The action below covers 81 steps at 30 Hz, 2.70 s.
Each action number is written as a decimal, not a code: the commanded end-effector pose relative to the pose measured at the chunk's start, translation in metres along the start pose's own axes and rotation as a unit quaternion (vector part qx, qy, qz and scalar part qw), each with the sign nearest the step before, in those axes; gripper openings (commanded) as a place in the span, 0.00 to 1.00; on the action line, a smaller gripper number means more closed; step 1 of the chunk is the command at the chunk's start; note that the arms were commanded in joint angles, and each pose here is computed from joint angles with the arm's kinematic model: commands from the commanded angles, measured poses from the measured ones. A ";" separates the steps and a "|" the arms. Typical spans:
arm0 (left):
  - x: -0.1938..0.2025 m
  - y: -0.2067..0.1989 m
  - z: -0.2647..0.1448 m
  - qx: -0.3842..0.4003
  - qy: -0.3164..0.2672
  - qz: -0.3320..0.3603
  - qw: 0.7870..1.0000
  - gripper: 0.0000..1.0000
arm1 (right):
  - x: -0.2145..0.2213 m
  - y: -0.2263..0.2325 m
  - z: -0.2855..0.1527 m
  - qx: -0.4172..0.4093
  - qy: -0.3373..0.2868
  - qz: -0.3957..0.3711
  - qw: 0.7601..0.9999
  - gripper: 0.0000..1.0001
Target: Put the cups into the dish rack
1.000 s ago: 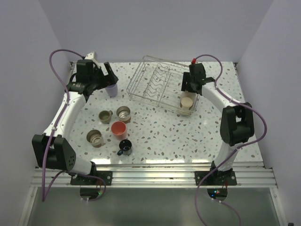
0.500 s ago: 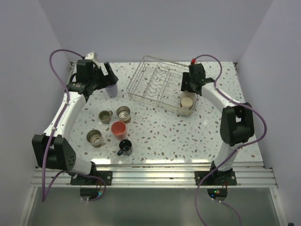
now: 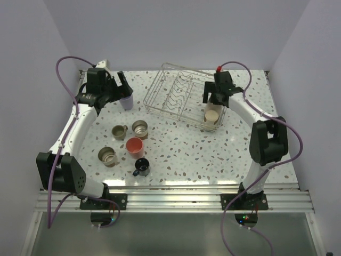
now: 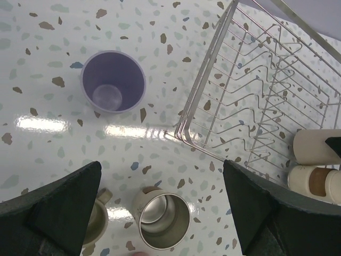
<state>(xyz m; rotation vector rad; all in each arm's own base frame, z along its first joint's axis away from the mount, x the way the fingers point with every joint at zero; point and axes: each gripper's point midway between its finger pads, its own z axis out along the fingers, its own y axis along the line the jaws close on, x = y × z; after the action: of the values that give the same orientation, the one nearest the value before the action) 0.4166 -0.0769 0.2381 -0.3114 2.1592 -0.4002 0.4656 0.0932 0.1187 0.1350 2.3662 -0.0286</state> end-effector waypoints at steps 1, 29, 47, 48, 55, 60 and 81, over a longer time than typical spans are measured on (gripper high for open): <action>-0.007 0.002 -0.011 -0.013 -0.013 0.016 1.000 1.00 | -0.056 0.009 -0.045 -0.027 -0.069 0.018 0.997 0.99; -0.007 0.081 0.065 -0.109 -0.008 -0.028 0.994 0.98 | -0.113 0.033 -0.191 -0.165 -0.132 0.095 0.973 0.99; 0.004 0.107 0.138 -0.148 0.029 -0.024 0.988 0.32 | -0.118 0.030 -0.195 -0.157 -0.134 0.076 0.975 0.99; 0.003 0.108 0.139 -0.149 0.030 -0.022 0.988 0.26 | -0.118 0.031 -0.195 -0.159 -0.133 0.075 0.975 0.99; -0.032 0.088 0.134 -0.124 0.004 -0.022 0.992 0.00 | -0.124 0.043 -0.193 -0.184 -0.128 0.078 0.972 0.99; -0.089 0.047 0.103 -0.032 -0.072 -0.053 0.995 0.00 | -0.139 0.086 -0.210 -0.294 -0.117 0.085 0.945 0.98; -0.167 -0.170 -0.079 0.550 -0.173 -0.123 0.808 0.00 | -0.217 0.243 -0.301 -0.709 -0.063 0.255 0.654 0.99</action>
<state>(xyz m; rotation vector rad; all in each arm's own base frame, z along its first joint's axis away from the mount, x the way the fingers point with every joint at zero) 0.4932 -0.1370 0.4336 -0.1266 1.3523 -1.3832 0.4674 0.3232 0.4238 0.1345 1.6888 1.7863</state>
